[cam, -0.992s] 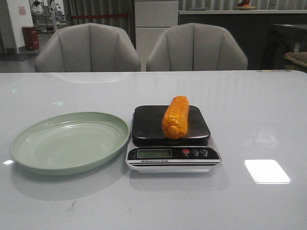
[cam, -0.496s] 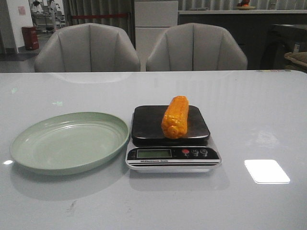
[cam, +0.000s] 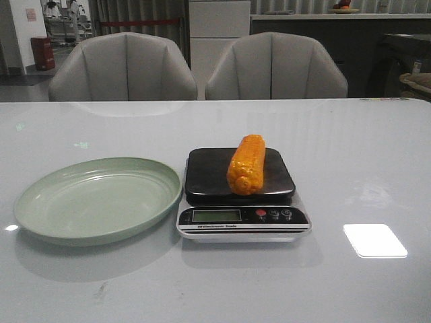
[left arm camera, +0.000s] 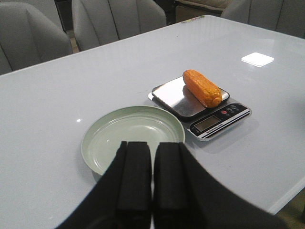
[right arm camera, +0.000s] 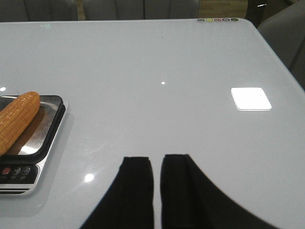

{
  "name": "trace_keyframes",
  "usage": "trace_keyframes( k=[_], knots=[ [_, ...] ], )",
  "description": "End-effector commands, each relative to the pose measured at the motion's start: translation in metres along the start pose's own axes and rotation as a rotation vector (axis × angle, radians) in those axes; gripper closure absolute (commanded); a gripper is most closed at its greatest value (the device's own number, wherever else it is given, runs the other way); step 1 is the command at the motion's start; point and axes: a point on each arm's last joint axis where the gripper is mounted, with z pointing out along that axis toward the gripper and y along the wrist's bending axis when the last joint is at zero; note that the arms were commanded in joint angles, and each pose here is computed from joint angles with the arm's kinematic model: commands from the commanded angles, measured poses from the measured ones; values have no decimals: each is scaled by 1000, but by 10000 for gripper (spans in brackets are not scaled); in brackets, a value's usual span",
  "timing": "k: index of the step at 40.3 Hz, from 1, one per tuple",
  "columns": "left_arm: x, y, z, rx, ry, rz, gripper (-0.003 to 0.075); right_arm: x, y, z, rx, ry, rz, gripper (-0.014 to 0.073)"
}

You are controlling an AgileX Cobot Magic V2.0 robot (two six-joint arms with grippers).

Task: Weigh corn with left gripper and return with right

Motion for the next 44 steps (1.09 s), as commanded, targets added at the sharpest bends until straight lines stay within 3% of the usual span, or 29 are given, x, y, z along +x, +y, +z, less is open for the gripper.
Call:
trace_keyframes(
  k=[1,12,25,37,44],
  knots=[
    [-15,0,-2,4,-98,4,590,-16,3,-1,-18,-74,30,337],
    [-15,0,-2,4,-100,4,590,-21,14,13,-115,-24,8,-22],
    [-15,0,-2,4,-100,4,590,-52,50,45,-273,116,-44,-13],
    [-15,0,-2,4,-100,4,590,-78,110,100,-355,380,-26,-13],
    [-15,0,-2,4,-100,4,590,-88,145,131,-369,448,20,-13]
  ],
)
